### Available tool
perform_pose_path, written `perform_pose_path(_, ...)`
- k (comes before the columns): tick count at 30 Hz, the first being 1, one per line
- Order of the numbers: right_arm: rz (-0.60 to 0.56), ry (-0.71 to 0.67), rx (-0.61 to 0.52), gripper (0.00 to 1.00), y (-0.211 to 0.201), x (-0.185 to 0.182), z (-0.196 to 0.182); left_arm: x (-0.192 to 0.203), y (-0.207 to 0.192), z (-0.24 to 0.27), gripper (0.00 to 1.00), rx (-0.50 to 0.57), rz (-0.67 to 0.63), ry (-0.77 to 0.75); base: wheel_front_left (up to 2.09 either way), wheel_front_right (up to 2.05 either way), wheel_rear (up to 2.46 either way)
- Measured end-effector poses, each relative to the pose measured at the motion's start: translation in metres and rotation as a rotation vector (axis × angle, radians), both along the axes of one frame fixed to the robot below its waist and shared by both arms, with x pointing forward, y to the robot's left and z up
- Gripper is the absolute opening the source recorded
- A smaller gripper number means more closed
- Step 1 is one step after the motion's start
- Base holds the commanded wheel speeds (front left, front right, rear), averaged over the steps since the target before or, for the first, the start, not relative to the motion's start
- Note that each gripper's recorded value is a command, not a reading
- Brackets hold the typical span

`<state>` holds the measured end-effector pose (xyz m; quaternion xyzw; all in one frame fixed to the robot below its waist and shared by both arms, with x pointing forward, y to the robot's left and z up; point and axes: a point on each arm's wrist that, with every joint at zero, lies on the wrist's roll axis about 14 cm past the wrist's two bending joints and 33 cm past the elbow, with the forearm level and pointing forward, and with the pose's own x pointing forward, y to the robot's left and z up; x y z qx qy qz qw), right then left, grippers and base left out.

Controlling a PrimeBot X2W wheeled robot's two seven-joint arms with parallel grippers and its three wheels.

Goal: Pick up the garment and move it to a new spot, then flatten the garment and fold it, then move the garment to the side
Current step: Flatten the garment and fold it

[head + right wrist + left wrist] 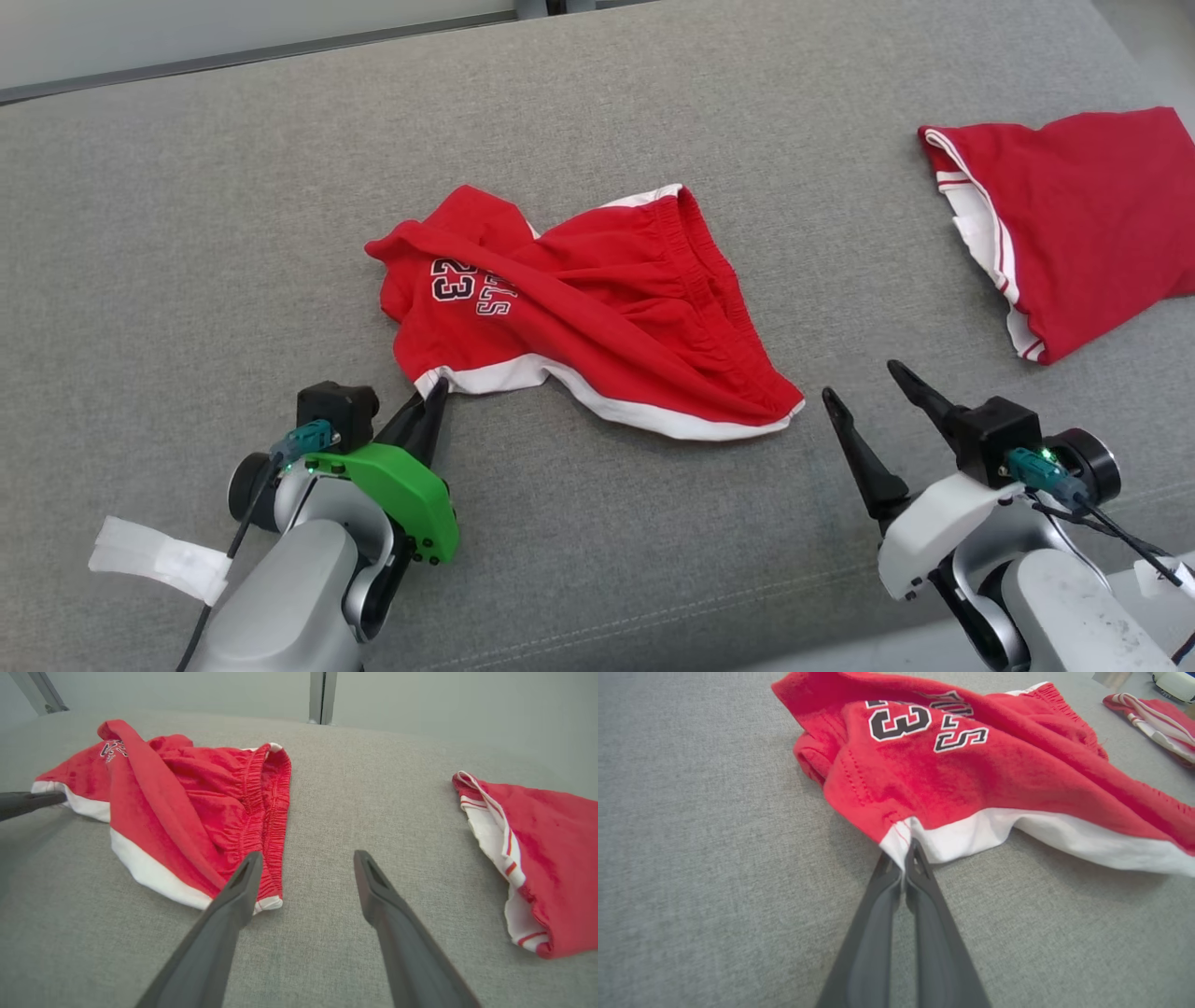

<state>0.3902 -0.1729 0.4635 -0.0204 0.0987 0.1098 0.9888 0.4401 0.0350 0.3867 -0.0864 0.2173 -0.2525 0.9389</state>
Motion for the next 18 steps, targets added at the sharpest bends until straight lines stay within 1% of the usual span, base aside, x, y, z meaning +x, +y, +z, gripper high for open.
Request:
perform_pose_path(3, 0.074, 0.055, -0.052, 1.0, 0.004, -0.001, -0.014, -0.002, 0.004, 0.002, 0.0, -0.002, 0.011, -0.009, 0.0, 0.0, 0.0)
perform_pose_path(6, 0.157, 0.097, -0.134, 1.0, 0.006, 0.002, -0.026, -0.007, 0.008, 0.0, 0.0, -0.004, 0.027, -0.004, 0.0, 0.0, 0.0)
perform_pose_path(11, 0.278, 0.212, -0.224, 1.0, 0.015, -0.003, -0.055, -0.011, 0.012, 0.001, 0.0, -0.012, 0.046, -0.002, 0.0, 0.0, 0.0)
perform_pose_path(14, 0.336, 0.217, -0.253, 1.0, 0.023, 0.0, -0.059, -0.012, 0.017, 0.0, 0.0, -0.012, 0.063, 0.0, 0.0, 0.0, 0.0)
perform_pose_path(16, 0.366, 0.217, -0.298, 1.0, 0.022, 0.005, -0.061, -0.012, 0.019, 0.0, 0.0, -0.013, 0.069, 0.002, 0.0, 0.0, 0.0)
perform_pose_path(18, 0.389, 0.219, -0.31, 1.0, 0.026, 0.007, -0.064, -0.012, 0.02, 0.001, 0.0, -0.014, 0.074, -0.001, 0.0, 0.0, 0.0)
